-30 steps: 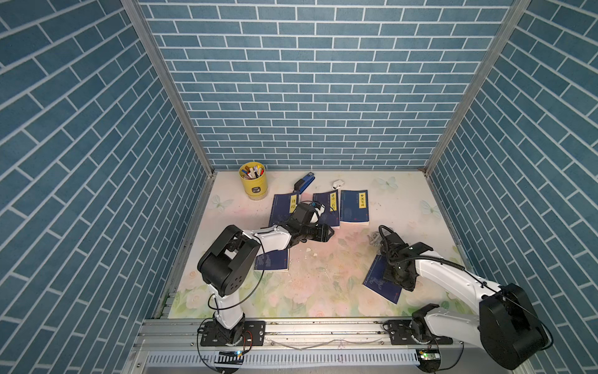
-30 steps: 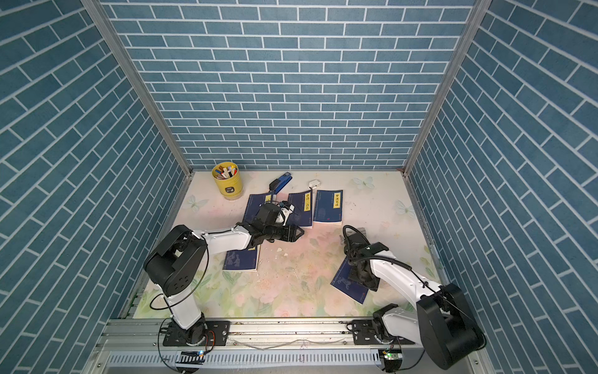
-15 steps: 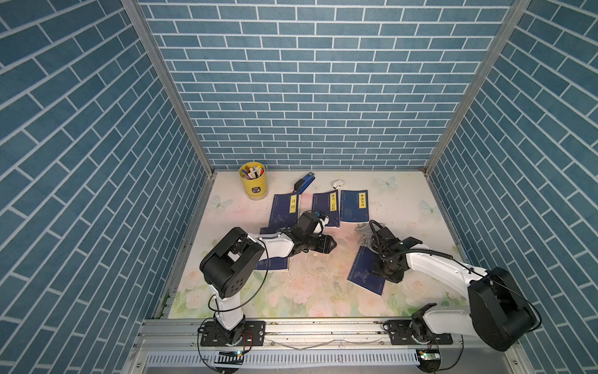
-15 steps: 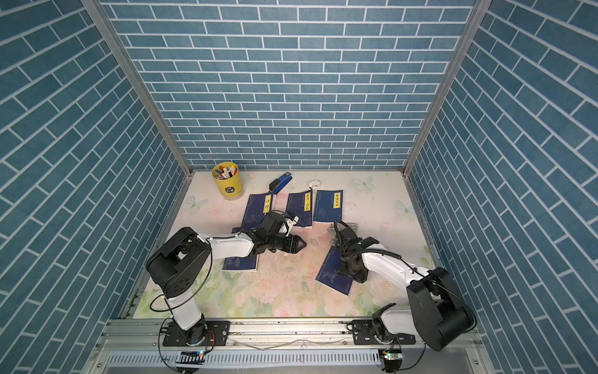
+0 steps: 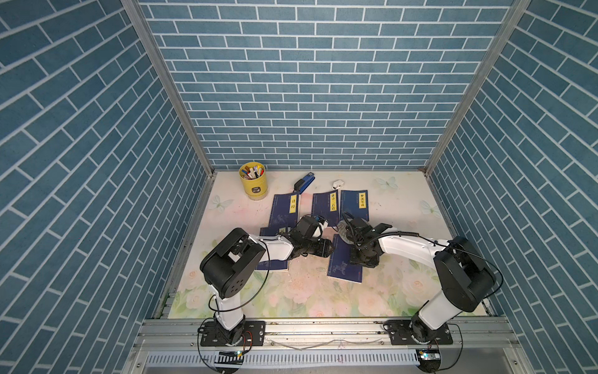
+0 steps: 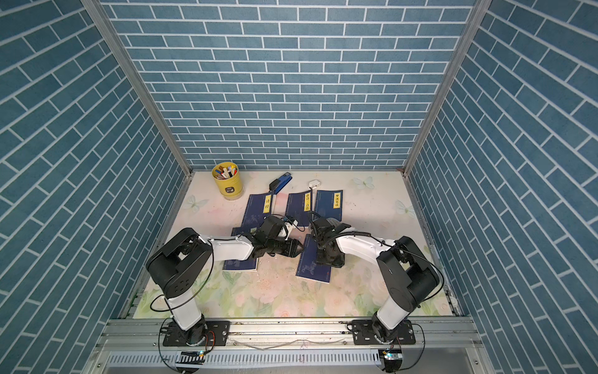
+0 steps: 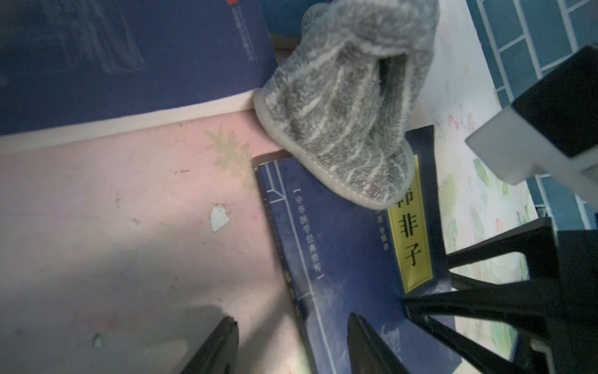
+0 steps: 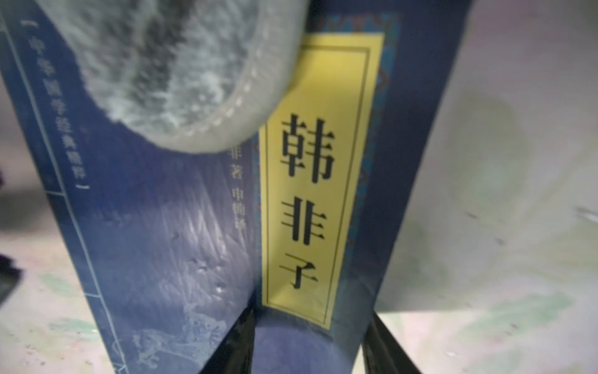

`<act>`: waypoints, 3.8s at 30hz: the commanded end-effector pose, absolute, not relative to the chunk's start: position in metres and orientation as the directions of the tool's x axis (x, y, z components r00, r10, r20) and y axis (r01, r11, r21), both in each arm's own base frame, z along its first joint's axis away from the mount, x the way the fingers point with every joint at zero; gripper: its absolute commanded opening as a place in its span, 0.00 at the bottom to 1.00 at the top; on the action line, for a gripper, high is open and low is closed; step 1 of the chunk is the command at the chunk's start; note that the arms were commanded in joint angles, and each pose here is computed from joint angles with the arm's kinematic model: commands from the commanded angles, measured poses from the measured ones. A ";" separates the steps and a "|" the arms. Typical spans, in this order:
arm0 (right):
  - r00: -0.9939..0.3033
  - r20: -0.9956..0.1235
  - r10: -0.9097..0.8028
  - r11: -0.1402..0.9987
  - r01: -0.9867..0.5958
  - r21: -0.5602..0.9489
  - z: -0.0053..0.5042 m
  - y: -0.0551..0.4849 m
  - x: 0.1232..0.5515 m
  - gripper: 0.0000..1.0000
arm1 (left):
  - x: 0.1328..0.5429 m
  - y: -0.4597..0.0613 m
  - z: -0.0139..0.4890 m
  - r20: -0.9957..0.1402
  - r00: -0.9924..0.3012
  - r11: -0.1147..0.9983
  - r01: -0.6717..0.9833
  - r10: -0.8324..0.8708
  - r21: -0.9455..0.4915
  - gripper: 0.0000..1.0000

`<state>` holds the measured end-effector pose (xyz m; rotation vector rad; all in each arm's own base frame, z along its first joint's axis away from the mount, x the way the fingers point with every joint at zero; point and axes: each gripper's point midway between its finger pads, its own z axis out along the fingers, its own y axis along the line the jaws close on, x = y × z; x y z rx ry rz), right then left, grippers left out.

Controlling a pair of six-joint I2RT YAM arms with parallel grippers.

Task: Wipe the cover of the book
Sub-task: Move the book to the center of the board, then pick up the cleaning item at the center of the board.

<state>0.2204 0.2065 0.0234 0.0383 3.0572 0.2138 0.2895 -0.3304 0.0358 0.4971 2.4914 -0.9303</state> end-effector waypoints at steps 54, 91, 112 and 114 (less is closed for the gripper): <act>-0.918 -0.396 -0.024 0.991 -0.074 0.112 0.082 0.263 0.377 0.79 | 0.309 -0.260 0.093 -0.636 -0.764 0.871 0.379 0.105 -0.312 0.90; -0.939 -0.327 -0.110 0.994 -0.101 -0.043 0.038 0.241 0.372 0.21 | 0.311 -0.255 0.074 -0.607 -0.788 0.875 0.363 0.104 -0.320 0.88; -0.832 -0.495 -0.251 0.941 -0.329 0.076 0.135 0.270 0.356 0.06 | 0.330 -0.239 0.077 -0.620 -0.783 0.891 0.318 0.055 -0.323 0.88; -0.823 -0.491 -0.285 0.922 -0.376 0.095 0.138 0.285 0.347 0.07 | 0.331 -0.237 0.080 -0.623 -0.781 0.893 0.313 0.048 -0.323 0.88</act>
